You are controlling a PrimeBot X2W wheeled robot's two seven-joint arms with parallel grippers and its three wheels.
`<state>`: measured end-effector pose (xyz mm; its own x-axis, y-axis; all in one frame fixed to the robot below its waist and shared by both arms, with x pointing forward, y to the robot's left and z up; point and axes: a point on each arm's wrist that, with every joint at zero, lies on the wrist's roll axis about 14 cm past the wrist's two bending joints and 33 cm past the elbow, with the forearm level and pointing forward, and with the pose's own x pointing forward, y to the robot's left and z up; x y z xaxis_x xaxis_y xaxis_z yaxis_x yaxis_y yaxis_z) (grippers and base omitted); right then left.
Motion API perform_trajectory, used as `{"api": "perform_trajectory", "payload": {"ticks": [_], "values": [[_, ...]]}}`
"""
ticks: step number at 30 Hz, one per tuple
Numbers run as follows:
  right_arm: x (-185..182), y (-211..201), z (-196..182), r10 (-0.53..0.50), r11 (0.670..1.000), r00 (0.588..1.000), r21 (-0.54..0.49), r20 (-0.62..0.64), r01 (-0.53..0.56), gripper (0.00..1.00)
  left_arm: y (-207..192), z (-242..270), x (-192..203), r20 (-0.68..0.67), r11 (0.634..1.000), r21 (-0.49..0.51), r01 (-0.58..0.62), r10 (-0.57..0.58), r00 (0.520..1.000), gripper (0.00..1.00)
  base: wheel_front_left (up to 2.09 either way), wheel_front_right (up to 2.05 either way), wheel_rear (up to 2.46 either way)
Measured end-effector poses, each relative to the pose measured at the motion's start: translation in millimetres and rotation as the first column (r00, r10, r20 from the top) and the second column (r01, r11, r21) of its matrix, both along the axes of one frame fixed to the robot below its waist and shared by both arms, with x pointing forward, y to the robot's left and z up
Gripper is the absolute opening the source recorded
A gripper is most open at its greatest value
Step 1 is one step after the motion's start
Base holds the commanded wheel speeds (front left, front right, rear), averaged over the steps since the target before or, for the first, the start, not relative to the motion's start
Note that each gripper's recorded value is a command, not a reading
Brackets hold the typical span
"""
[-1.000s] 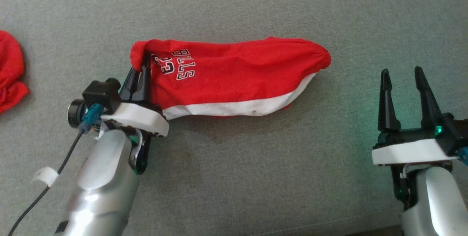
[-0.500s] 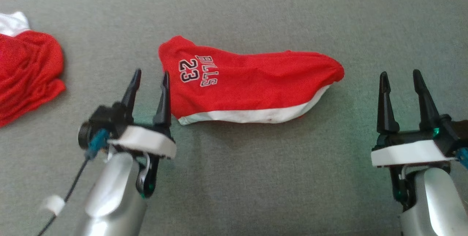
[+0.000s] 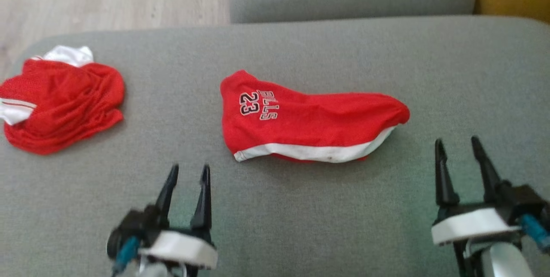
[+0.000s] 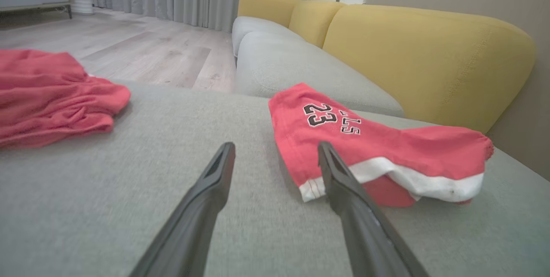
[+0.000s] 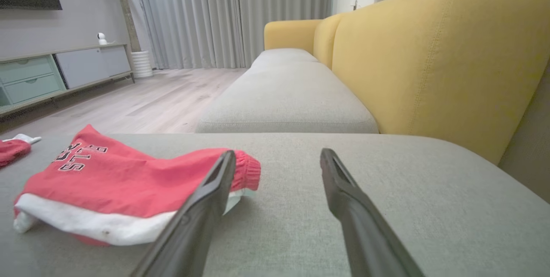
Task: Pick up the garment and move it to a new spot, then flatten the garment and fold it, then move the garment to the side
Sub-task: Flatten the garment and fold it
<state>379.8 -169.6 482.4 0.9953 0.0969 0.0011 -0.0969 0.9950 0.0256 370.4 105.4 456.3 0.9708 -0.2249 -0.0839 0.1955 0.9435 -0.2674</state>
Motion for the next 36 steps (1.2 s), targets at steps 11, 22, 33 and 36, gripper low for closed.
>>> {"api": "perform_trajectory", "payload": {"ticks": [11, 22, 33, 36], "values": [[-19, 21, -1, 0.062, 0.998, 0.998, 0.013, -0.005, -0.062, 1.0, 8, -2, -34, -0.01, 0.999, -0.015, -0.049, 0.049, 0.999, 1.0, 0.0, 0.0, 0.0], [-19, 27, -3, 0.08, 0.997, 0.997, 0.015, -0.013, -0.08, 1.0, 10, 0, -34, -0.003, 0.998, -0.016, -0.058, 0.058, 0.998, 1.0, 0.0, 0.0, 0.0], [-17, 25, -19, 0.072, 0.997, 0.996, 0.026, -0.06, -0.07, 1.0, 4, -22, -28, -0.099, 1.0, 0.015, -0.02, 0.021, 0.995, 1.0, 0.0, 0.0, 0.0], [-14, 24, -24, 0.068, 0.997, 0.995, 0.028, -0.075, -0.066, 1.0, -11, -33, -17, -0.154, 0.998, 0.038, 0.054, -0.048, 0.987, 1.0, 0.0, 0.0, 0.0]]}}
